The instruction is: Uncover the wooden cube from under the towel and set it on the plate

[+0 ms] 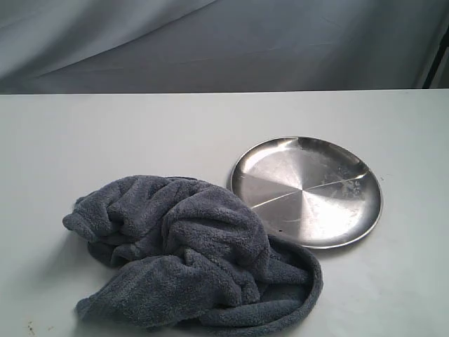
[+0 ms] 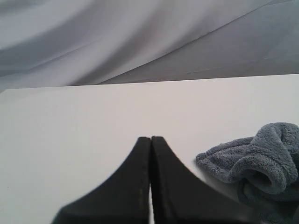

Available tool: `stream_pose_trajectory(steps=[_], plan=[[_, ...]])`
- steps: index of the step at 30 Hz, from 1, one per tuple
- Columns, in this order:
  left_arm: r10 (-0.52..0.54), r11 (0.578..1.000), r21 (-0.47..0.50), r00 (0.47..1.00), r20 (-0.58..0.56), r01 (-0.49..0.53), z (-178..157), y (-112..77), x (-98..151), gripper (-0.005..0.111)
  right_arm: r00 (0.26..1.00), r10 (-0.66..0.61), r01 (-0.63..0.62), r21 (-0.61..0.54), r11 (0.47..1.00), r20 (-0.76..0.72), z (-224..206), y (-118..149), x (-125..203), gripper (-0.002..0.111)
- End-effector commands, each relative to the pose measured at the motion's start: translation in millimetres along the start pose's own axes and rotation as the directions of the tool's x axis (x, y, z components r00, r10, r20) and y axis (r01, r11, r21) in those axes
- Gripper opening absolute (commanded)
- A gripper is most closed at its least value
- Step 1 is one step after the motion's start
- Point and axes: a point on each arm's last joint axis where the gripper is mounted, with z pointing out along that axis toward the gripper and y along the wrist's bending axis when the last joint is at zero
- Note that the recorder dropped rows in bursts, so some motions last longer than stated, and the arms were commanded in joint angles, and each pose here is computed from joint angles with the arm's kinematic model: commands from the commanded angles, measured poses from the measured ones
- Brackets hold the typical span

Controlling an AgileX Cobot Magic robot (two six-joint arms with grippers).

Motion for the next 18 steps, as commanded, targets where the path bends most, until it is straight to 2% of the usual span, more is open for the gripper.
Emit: stream_pose_trajectory(steps=[1, 14, 18], plan=[[-0.008, 1.0, 0.0, 1.0, 0.0, 0.008, 0.3, -0.2, 1.3, 0.0, 1.0, 0.01, -0.01, -0.002, 1.0, 0.0, 0.0, 0.3, 1.0, 0.0], [0.0, 1.0, -0.001, 1.0, -0.001, 0.0, 0.3, -0.1, 1.3, 0.0, 1.0, 0.01, -0.01, -0.002, 1.0, 0.0, 0.0, 0.3, 1.0, 0.0], [0.187, 0.982, -0.038, 0.982, -0.007, -0.187, 0.2, 3.4, 1.3, 0.0, 1.0, 0.01, -0.01, -0.002, 1.0, 0.0, 0.0, 0.3, 1.0, 0.0]])
